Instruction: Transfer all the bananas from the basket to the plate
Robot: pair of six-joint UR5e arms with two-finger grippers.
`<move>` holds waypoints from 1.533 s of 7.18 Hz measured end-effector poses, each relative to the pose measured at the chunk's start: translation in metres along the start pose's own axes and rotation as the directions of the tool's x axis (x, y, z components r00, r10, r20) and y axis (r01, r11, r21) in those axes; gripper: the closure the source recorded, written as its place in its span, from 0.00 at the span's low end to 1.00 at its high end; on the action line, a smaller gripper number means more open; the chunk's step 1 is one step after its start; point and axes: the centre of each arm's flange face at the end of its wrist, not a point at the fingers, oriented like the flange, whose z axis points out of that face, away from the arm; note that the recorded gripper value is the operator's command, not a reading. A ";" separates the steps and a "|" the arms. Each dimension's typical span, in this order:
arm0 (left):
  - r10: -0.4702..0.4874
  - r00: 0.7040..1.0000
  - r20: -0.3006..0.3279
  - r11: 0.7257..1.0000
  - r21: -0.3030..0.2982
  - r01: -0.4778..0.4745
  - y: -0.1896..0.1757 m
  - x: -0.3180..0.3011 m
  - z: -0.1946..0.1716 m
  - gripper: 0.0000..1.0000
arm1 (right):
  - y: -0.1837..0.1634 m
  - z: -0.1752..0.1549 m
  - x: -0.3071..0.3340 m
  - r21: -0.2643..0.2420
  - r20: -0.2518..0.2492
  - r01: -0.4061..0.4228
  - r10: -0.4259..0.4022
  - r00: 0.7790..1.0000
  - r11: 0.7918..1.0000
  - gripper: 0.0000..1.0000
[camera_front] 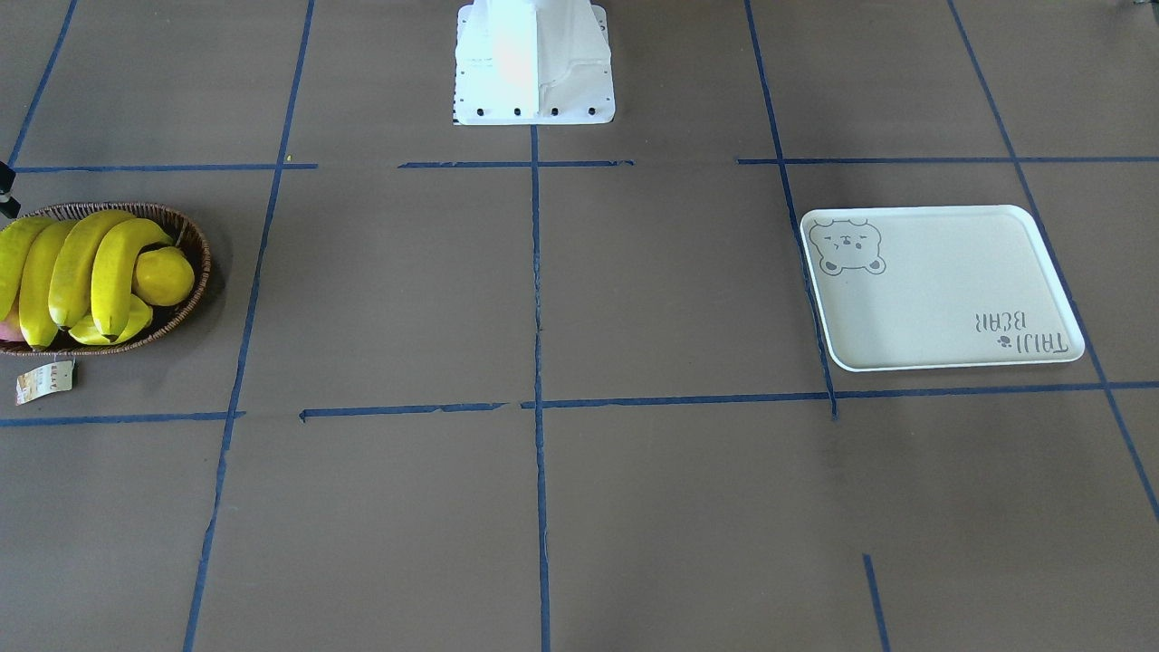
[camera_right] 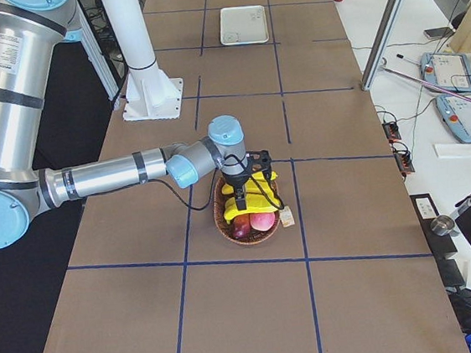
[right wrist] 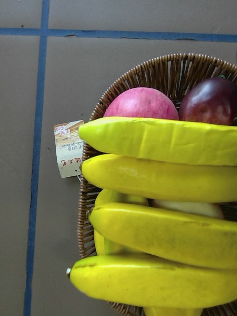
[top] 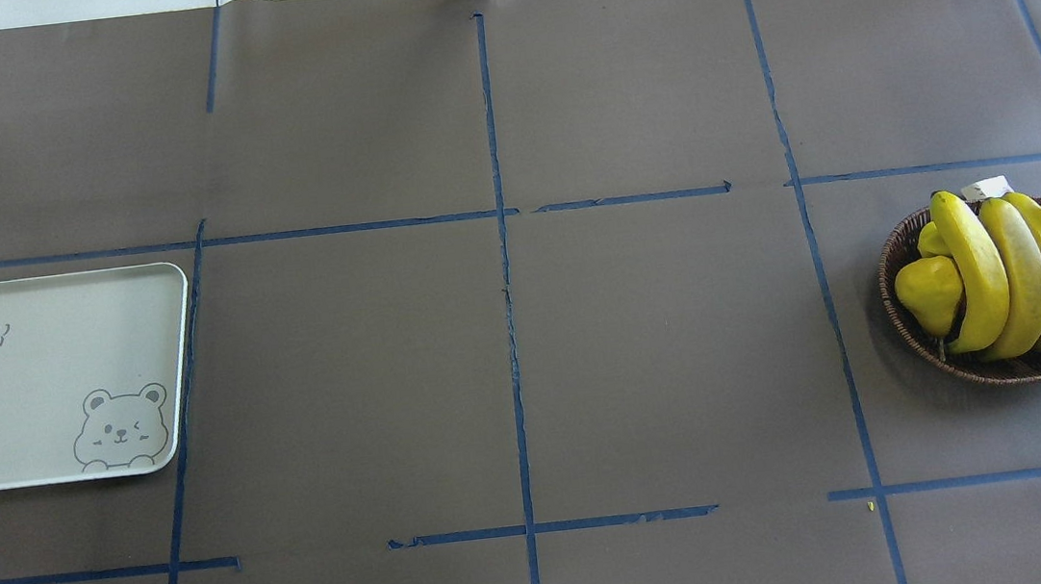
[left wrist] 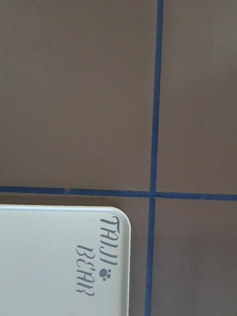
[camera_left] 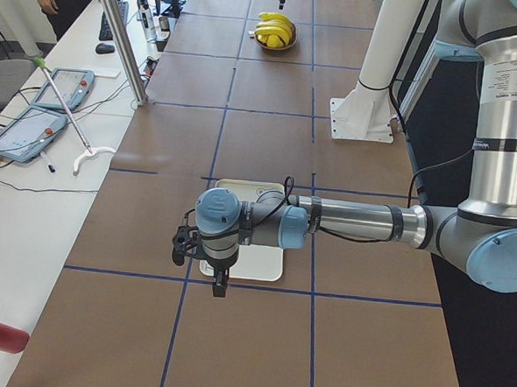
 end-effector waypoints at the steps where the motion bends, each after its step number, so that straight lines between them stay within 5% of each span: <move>1: 0.000 1.000 0.000 1.000 0.000 0.000 0.000 0.000 0.000 0.00 | 0.001 0.010 0.000 -0.010 -0.020 0.008 -0.008 1.000 1.000 0.15; 11: 0.000 1.000 0.000 1.000 0.001 0.000 0.000 0.000 0.000 0.00 | 0.004 0.045 -0.001 -0.073 -0.047 0.036 -0.039 0.998 0.997 0.23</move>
